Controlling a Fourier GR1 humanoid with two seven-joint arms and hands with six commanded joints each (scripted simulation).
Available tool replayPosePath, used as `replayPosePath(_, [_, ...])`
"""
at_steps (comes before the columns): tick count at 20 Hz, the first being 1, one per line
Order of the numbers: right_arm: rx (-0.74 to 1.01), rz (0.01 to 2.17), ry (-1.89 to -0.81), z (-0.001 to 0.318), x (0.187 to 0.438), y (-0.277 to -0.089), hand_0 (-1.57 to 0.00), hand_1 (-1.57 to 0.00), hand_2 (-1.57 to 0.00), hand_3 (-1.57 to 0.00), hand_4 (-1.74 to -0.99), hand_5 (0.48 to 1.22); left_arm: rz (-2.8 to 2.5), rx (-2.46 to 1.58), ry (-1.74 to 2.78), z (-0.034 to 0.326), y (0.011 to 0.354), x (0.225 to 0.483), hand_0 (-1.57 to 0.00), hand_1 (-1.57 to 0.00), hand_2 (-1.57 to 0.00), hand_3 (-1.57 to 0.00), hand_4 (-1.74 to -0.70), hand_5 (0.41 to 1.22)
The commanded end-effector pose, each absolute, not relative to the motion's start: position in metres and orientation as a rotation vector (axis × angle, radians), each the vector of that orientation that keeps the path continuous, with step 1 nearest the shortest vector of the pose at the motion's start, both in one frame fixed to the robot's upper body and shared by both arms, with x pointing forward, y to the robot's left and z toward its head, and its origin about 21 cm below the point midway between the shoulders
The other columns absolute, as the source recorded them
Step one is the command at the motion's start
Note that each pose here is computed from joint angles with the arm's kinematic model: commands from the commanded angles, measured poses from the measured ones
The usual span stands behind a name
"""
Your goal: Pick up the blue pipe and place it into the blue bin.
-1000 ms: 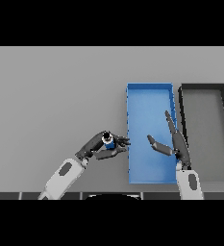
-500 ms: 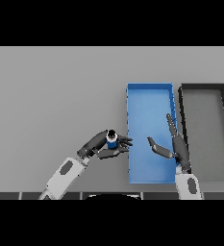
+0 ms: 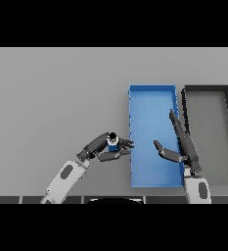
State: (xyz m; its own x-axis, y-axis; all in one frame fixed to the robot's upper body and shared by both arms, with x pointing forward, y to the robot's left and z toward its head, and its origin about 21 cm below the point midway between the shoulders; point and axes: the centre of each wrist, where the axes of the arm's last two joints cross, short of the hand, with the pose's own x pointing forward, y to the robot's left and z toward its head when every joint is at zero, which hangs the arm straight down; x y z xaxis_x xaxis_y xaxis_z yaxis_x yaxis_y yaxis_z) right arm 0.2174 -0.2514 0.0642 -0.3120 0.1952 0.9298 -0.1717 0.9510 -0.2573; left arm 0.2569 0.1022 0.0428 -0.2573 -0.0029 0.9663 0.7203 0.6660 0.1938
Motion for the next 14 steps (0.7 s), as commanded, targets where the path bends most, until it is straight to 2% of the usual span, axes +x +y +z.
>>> replayPosePath(1, [0.013, 0.417, -1.856, 0.076, 0.219, -0.254, 0.00, -0.01, -0.02, 0.00, -1.163, 0.592, -0.768, -0.581, -1.691, 0.042, 0.103, 0.257, -1.57, -1.57, -1.57, -1.57, -1.47, 1.221])
replayPosePath(6, [0.152, 0.688, -1.842, 0.134, 0.215, -0.240, 0.00, 0.00, 0.00, 0.00, -1.194, 0.543, -0.779, -0.575, -1.708, 0.044, 0.107, 0.257, -1.57, -1.57, -1.57, -1.57, -1.47, 1.221])
replayPosePath(10, [0.222, 0.851, -1.789, 0.152, 0.222, -0.221, 0.00, 0.00, 0.00, 0.00, -1.246, 0.526, -0.801, -0.569, -1.709, 0.043, 0.101, 0.256, -1.57, -1.57, -1.57, -1.57, -1.47, 1.221])
replayPosePath(11, [0.238, 0.874, -1.781, 0.157, 0.225, -0.211, 0.00, 0.00, 0.00, 0.00, -1.256, 0.523, -0.802, -0.557, -1.699, 0.044, 0.101, 0.259, -1.57, -1.57, -1.57, -1.57, -1.47, 1.221])
replayPosePath(14, [0.288, 0.940, -1.729, 0.159, 0.224, -0.197, 0.00, 0.00, 0.00, 0.00, -1.239, 0.522, -0.806, -0.567, -1.704, 0.042, 0.096, 0.255, -1.57, -1.57, -1.57, -1.57, -1.47, 1.221])
